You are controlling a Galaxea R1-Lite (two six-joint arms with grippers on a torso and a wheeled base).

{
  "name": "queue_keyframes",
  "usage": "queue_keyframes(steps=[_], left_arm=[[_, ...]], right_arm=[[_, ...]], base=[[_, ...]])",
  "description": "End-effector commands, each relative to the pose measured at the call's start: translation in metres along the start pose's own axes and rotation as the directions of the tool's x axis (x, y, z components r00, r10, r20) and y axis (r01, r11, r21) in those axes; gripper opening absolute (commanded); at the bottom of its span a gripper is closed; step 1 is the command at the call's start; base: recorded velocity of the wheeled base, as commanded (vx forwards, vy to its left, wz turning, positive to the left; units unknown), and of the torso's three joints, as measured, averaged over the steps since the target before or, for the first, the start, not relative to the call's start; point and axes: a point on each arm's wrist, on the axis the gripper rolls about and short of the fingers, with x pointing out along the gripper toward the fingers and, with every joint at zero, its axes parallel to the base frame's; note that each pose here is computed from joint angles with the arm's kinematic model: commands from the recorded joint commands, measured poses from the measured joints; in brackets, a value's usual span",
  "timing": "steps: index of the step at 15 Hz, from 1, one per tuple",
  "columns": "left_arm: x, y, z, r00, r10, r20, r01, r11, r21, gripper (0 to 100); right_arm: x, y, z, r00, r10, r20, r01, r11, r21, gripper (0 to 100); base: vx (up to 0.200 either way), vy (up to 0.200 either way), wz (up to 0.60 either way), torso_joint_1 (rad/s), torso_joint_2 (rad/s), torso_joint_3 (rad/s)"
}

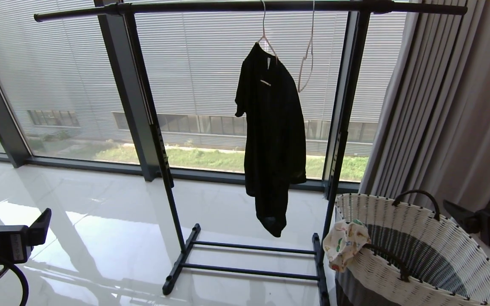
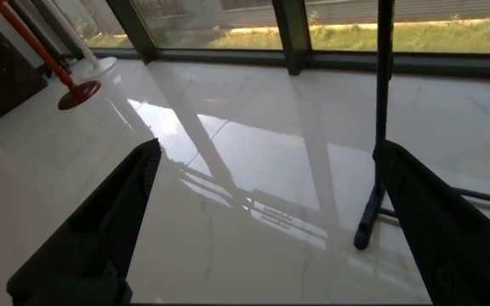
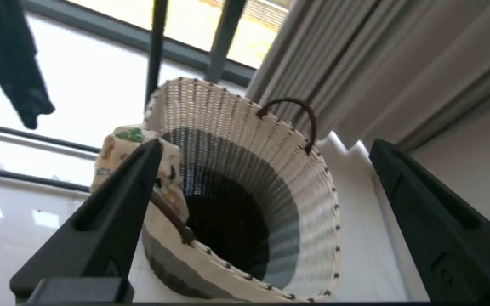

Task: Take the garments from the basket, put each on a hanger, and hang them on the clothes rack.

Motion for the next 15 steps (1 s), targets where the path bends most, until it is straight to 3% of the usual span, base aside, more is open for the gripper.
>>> queue_keyframes(steps=[1,5,7,15], left_arm=[[0.000,0.000,0.000,1.000,-0.001,0.000,0.001,1.000,0.000,100],[-0.004,-0.001,0.002,0.999,-0.035,0.032,0.035,0.999,-0.004,100],[-0.008,-0.002,0.004,0.996,-0.070,0.062,0.071,0.998,-0.003,100],[-0.008,-0.002,0.002,0.995,-0.077,0.057,0.077,0.997,0.003,100]], right_arm=[[0.001,0.002,0.000,0.999,0.054,0.005,-0.053,0.999,-0.003,100],[0.009,0.007,-0.009,0.994,0.102,-0.045,-0.104,0.994,-0.044,100],[0.011,0.009,-0.015,0.991,0.108,-0.074,-0.113,0.991,-0.073,100],[0.016,0.018,-0.034,0.973,0.166,-0.158,-0.189,0.972,-0.139,100]], base=[[0.000,0.000,0.00,0.000,0.00,0.000],[0.000,0.000,0.00,0.000,0.00,0.000],[0.200,0.000,0.00,0.002,0.00,0.002],[0.200,0.000,0.00,0.005,0.00,0.000]])
